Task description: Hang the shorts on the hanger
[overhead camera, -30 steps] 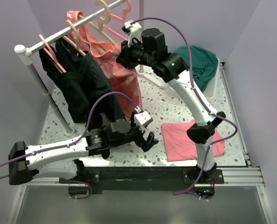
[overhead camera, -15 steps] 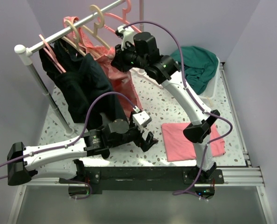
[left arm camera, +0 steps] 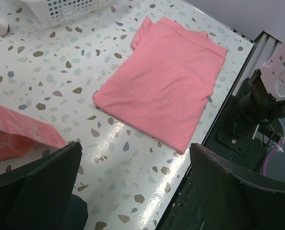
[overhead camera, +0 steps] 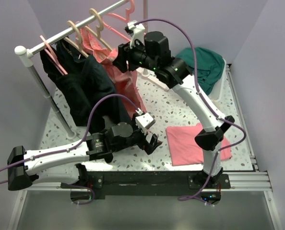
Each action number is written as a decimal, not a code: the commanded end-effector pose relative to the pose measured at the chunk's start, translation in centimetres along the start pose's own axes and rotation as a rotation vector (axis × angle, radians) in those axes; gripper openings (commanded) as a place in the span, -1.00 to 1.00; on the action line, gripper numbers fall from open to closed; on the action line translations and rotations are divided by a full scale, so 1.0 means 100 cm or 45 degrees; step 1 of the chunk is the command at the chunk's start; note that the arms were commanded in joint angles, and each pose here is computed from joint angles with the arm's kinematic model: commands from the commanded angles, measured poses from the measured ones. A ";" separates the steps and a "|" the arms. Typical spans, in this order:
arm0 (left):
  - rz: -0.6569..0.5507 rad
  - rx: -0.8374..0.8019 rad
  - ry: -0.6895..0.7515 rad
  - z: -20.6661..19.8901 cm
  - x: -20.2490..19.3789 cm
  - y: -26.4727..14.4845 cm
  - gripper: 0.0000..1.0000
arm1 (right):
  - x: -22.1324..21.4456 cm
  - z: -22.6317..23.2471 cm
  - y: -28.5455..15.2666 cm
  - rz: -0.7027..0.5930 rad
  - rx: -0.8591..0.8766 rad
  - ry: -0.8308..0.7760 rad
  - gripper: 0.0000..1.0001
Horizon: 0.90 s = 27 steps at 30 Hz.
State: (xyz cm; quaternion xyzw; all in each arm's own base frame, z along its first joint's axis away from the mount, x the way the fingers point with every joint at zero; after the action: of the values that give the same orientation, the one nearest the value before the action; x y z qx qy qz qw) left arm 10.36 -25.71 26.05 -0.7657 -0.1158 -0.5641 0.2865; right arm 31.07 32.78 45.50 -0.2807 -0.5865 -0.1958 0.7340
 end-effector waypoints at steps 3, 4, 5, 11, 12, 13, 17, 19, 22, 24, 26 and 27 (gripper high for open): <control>-0.029 0.054 -0.042 -0.001 0.006 0.002 1.00 | 0.049 0.012 -0.070 -0.251 -0.062 0.037 0.48; -0.032 0.062 -0.046 -0.002 0.009 0.002 1.00 | 0.041 0.010 -0.070 -0.216 -0.085 0.045 0.53; -0.011 0.078 -0.048 -0.001 0.007 0.004 1.00 | 0.040 0.008 -0.077 -0.223 -0.122 0.062 0.61; 0.031 0.206 -0.062 0.004 0.007 0.010 1.00 | 0.003 0.005 -0.131 -0.201 -0.251 0.194 0.97; 0.032 0.210 -0.061 0.003 0.009 0.011 1.00 | -0.002 0.004 -0.141 -0.215 -0.289 0.220 0.97; 0.040 0.215 -0.059 0.003 0.009 0.013 1.00 | -0.019 0.002 -0.157 -0.201 -0.311 0.243 0.97; 0.088 0.242 -0.072 0.002 0.003 0.025 1.00 | -0.059 -0.003 -0.201 -0.199 -0.457 0.380 0.97; 0.098 0.251 -0.088 0.001 0.004 0.029 1.00 | -0.088 -0.010 -0.211 -0.142 -0.567 0.419 0.97; 0.115 0.278 -0.114 0.000 0.002 0.034 1.00 | -0.123 -0.013 -0.230 -0.068 -0.644 0.491 0.97; 0.112 0.307 -0.126 0.002 0.000 0.034 1.00 | -0.142 -0.015 -0.245 -0.012 -0.728 0.532 0.97; 0.109 0.316 -0.140 0.002 -0.001 0.035 1.00 | -0.167 -0.020 -0.251 0.057 -0.837 0.578 0.97; 0.117 0.327 -0.136 0.003 -0.005 0.036 0.99 | -0.174 -0.021 -0.255 0.054 -0.860 0.599 0.97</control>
State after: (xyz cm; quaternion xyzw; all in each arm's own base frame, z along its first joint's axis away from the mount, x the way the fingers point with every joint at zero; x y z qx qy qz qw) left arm 12.06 -27.82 23.04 -0.7503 -0.1273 -0.5001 0.4131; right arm 13.56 12.64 36.63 -0.4008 -0.3803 -0.3889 0.7373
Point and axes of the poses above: each gripper's point midway between its finger pads, its own y axis out along the fingers, its own z axis along the line the jaws close on, x = y × z, the point moved 10 cm from there along -y, back along the fingers, and after that the axes turned 2 degrees about -y, right-handed, at the moved point
